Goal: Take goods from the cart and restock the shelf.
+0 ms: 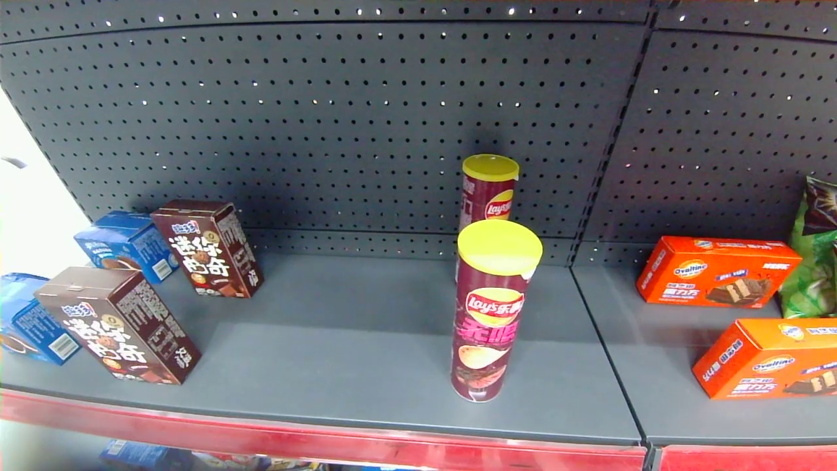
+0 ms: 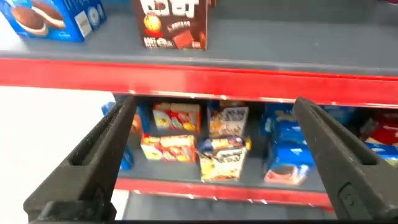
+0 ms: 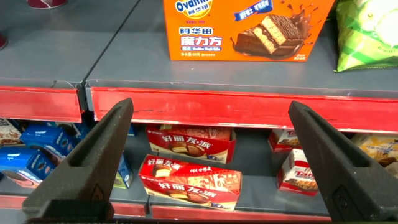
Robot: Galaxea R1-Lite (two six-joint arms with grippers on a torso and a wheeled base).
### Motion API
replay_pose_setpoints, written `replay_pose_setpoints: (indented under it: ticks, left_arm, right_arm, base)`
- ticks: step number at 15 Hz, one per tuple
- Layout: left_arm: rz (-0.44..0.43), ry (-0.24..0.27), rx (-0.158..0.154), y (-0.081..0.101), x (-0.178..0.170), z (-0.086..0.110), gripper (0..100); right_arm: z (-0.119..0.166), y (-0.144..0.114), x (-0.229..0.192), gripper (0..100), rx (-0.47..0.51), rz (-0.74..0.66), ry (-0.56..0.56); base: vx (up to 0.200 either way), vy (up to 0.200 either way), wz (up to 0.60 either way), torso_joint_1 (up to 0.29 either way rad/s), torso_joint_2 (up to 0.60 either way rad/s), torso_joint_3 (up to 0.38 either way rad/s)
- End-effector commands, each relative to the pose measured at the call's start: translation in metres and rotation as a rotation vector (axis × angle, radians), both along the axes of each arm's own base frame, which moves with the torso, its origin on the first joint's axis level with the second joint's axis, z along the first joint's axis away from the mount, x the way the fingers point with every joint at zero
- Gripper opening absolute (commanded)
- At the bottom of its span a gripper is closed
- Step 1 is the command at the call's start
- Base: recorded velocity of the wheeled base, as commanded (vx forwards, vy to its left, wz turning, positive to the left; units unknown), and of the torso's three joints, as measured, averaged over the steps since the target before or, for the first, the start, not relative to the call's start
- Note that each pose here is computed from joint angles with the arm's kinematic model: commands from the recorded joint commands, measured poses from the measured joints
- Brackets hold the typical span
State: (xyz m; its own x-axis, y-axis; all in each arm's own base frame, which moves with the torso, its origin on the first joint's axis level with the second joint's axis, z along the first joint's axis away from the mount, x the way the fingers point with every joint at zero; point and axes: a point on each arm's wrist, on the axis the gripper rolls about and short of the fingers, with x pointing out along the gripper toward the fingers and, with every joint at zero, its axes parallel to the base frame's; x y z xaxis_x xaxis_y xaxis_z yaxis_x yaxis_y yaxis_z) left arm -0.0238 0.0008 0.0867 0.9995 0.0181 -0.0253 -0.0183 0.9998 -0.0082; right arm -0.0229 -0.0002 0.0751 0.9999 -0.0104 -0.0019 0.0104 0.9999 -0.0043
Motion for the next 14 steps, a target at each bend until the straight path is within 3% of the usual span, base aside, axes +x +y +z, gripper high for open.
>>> replay_pose_setpoints:
  ticks: [1,3,5,7,8,10,12,14]
  left_arm:
    - [0.011,-0.057,0.005,0.0000,0.0002,-0.0042,100]
    - [0.014,-0.076,0.004,0.0001,0.0008,-0.0040,100]
    - [-0.052,-0.076,-0.026,-0.0014,0.0010,-0.0040,100]
    - [-0.078,-0.075,-0.027,-0.0020,0.0010,-0.0040,100]
    - [-0.172,-0.075,-0.034,-0.0041,0.0008,-0.0039,100]
    - [-0.231,-0.073,-0.059,-0.0053,0.0005,-0.0037,100]
    - [-0.171,-0.069,-0.056,-0.0040,0.0004,-0.0036,100]
    - [0.071,-0.045,-0.045,0.0015,0.0016,-0.0035,100]
  right_arm:
    - [0.0000,0.0000,0.0001,100,0.000,0.000,0.001]
    - [0.0000,0.0000,0.0001,100,0.000,0.000,0.001]
    - [0.0000,0.0000,0.0001,100,0.000,0.000,0.001]
    - [0.0000,0.0000,0.0001,100,0.000,0.000,0.001]
    - [0.0000,0.0000,0.0001,100,0.000,0.000,0.001]
    - [0.0000,0.0000,0.0001,100,0.000,0.000,0.001]
    - [0.0000,0.0000,0.0001,100,0.000,0.000,0.001]
    - [0.0000,0.0000,0.0001,100,0.000,0.000,0.001]
  base:
    - [0.000,0.000,0.00,0.000,0.00,0.000]
    - [0.000,0.000,0.00,0.000,0.00,0.000]
    - [0.000,0.000,0.00,0.000,0.00,0.000]
    - [0.000,0.000,0.00,0.000,0.00,0.000]
    - [0.000,0.000,0.00,0.000,0.00,0.000]
    - [0.000,0.000,0.00,0.000,0.00,0.000]
    - [0.000,0.000,0.00,0.000,0.00,0.000]
    - [0.000,0.000,0.00,0.000,0.00,0.000]
